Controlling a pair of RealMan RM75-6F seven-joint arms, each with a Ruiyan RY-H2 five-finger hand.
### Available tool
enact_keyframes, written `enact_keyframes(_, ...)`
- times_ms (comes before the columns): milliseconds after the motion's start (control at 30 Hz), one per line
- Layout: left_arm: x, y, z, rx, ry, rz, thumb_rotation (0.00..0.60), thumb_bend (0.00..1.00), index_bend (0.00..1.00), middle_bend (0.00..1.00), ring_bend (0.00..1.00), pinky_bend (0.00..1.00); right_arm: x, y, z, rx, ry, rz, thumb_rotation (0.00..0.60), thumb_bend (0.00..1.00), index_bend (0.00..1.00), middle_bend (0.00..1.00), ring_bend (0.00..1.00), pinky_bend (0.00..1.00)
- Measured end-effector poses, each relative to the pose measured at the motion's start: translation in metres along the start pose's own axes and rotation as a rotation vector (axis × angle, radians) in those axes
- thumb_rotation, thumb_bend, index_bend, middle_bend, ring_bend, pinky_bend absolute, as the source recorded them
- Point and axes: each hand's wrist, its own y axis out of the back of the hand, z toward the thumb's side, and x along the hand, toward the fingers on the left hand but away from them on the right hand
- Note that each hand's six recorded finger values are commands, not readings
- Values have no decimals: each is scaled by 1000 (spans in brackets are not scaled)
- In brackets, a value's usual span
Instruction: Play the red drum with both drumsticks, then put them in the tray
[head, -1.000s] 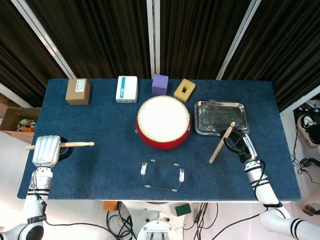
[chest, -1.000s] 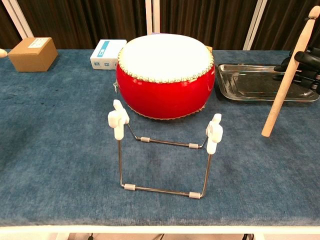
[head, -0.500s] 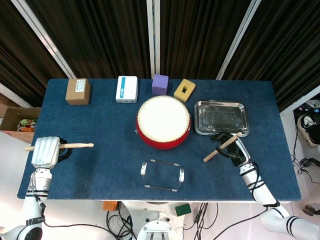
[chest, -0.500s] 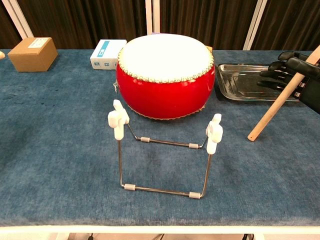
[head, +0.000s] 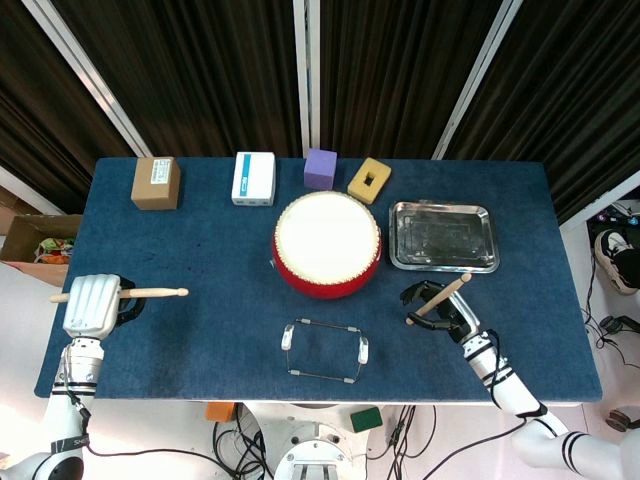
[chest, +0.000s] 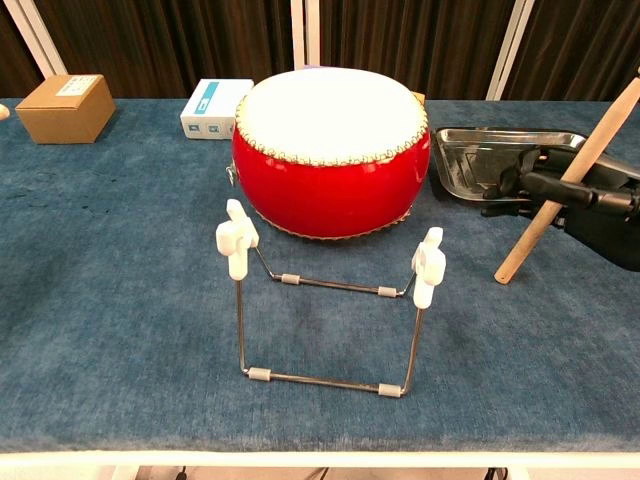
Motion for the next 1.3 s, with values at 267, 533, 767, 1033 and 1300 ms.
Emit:
enact_keyframes(267,-1,0,1,2,-9,-4,600,290,1000,1000,1000,1000,-1,-6,-17,77,-47,4,600,143,927,816,621,577)
enact_keyframes(533,0,1,0,5,-13,-5,600,290,1000,1000,1000,1000,-8,-18,-25,177,-53,14,600,415,1000,992,880,798)
enact_keyframes(767,2,-1,-1,25,-22,-21,600,290,1000,1000,1000,1000,-14,-25,-26,314,-45,38,600,845,1000,1000,1000,937)
enact_keyframes(1033,8,2,-3,59,-38,-27,600,290,1000,1000,1000,1000,-20,-17,-3,651,-22,79,600,936,1000,1000,1000,1000)
enact_keyframes(1300,32,13,8,107,-95,-23,600,290,1000,1000,1000,1000,-14,12,59,1015,-64,79,600,942,1000,1000,1000,1000)
